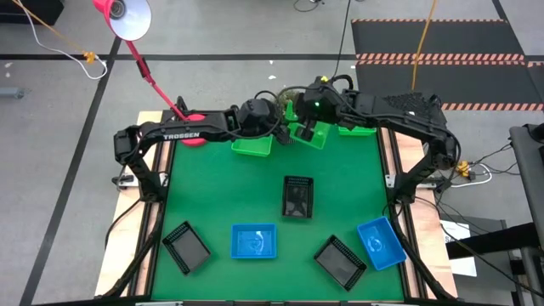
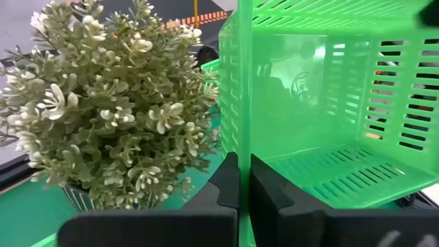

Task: Stack baskets by color
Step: Stack the bottom left green bin on the top green bin

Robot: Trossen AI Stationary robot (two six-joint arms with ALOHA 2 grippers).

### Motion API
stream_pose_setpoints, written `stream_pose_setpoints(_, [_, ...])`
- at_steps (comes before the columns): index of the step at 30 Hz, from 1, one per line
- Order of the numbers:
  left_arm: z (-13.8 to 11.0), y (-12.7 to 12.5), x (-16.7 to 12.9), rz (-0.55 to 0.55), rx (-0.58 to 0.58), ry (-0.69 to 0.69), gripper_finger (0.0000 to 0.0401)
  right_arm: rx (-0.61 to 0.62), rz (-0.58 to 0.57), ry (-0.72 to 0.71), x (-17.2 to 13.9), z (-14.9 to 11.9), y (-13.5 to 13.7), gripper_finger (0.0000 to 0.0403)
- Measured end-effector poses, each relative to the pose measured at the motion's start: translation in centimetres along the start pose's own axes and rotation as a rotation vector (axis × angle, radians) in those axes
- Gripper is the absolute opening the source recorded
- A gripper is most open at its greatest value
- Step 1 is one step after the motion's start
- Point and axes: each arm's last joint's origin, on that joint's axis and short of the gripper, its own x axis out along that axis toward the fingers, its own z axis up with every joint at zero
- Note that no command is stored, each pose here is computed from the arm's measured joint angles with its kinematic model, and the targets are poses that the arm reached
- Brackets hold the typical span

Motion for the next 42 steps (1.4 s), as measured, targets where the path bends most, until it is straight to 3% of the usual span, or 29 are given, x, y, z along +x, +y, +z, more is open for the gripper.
stream_pose_setpoints(13, [0.3, -0.7, -0.1, -0.041, 0.015, -0.047, 0.0006, 0.012, 0.022, 0.062, 1.4, -0.8, -1.3, 0.0083])
stream_pose_setpoints(16, [0.4, -0.9, -0.4, -0.047, 0.019, -0.052, 0.0016, 0.02, -0.022, 0.077, 1.4, -0.9, -1.4, 0.0071])
stream_pose_setpoints(25, [1.5, -2.1, -2.5, -0.088, 0.128, -0.134, 0.001, 0.026, -0.036, 0.079, 1.5, -1.0, -1.9, 0.0007])
stream_pose_setpoints(36, [1.3, -4.4, -3.4, -0.229, 0.078, -0.173, 0.0157, 0.038, 0.005, 0.043, 2.5, -1.3, -1.7, 0.0004])
stream_pose_setpoints(42, [2.2, -4.3, -5.5, -0.253, 0.035, -0.166, 0.0206, -0.022, 0.055, 0.002, 1.4, -1.4, -2.3, 0.0001])
